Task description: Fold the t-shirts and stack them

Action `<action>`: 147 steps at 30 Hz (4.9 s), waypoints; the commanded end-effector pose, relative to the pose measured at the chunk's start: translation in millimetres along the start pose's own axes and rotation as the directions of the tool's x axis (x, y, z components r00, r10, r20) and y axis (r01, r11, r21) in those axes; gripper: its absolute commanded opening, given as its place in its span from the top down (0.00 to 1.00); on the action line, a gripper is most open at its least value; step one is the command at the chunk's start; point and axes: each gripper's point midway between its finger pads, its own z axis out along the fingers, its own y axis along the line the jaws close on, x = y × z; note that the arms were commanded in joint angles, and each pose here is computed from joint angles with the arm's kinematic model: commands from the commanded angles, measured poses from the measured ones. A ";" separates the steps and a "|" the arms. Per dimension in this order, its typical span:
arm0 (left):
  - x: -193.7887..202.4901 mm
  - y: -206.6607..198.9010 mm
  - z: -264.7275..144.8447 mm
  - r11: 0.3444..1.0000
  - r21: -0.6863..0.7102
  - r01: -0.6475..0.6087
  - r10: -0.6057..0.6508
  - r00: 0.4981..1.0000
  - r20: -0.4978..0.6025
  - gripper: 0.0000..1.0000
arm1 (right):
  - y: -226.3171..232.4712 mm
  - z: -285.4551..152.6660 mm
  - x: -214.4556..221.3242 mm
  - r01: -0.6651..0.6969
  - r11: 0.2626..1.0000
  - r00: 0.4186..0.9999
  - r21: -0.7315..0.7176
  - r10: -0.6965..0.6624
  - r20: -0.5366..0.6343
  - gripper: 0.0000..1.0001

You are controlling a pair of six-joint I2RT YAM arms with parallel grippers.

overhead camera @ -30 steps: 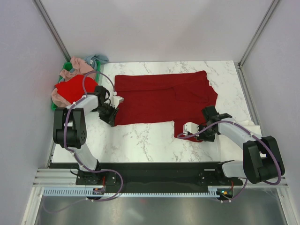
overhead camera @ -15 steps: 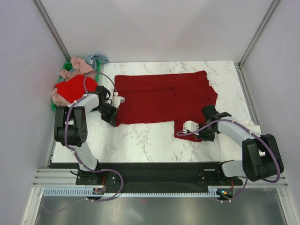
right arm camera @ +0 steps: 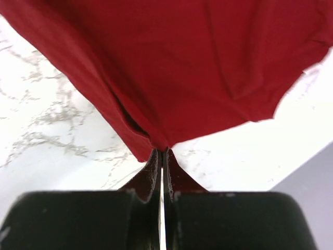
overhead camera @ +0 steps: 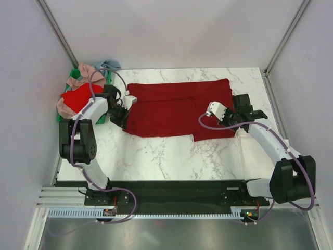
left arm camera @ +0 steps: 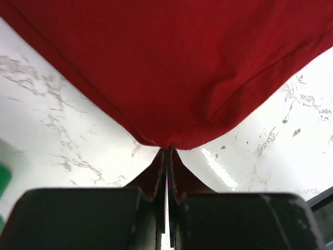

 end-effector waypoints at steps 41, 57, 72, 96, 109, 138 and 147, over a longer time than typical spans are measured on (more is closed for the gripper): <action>-138.2 96.9 -29.1 0.976 -0.215 0.036 0.009 0.979 0.205 0.98 | -240.6 -2.5 -97.0 -0.171 0.854 0.971 0.491 0.062 0.232 1.00; -144.3 110.8 -14.6 0.969 -0.234 0.075 -0.029 0.980 0.196 0.83 | -276.4 58.6 -81.4 -0.225 0.817 0.974 0.532 0.169 0.152 0.85; -166.9 73.8 -24.6 0.976 -0.215 0.032 0.023 0.968 0.251 0.72 | -232.5 87.7 -115.9 -0.310 0.873 0.948 0.377 0.251 0.196 0.62; -117.6 44.4 63.6 0.998 0.010 0.067 -0.068 0.996 0.066 0.89 | -214.4 203.5 -140.0 -0.410 0.899 0.903 0.154 0.377 0.208 0.65; -118.2 51.4 64.7 0.997 -0.018 0.070 -0.069 0.996 0.060 0.88 | -204.4 222.2 -135.8 -0.441 0.890 0.888 0.113 0.415 0.197 0.66; -122.1 46.7 60.4 0.998 -0.051 0.039 -0.036 0.998 0.057 0.88 | -236.0 160.9 -181.0 -0.472 0.876 0.839 0.100 0.411 0.358 1.00; -121.5 46.3 57.7 0.998 -0.057 0.039 -0.036 0.997 0.061 0.88 | -226.2 152.1 -205.2 -0.440 0.895 0.839 0.073 0.380 0.389 1.00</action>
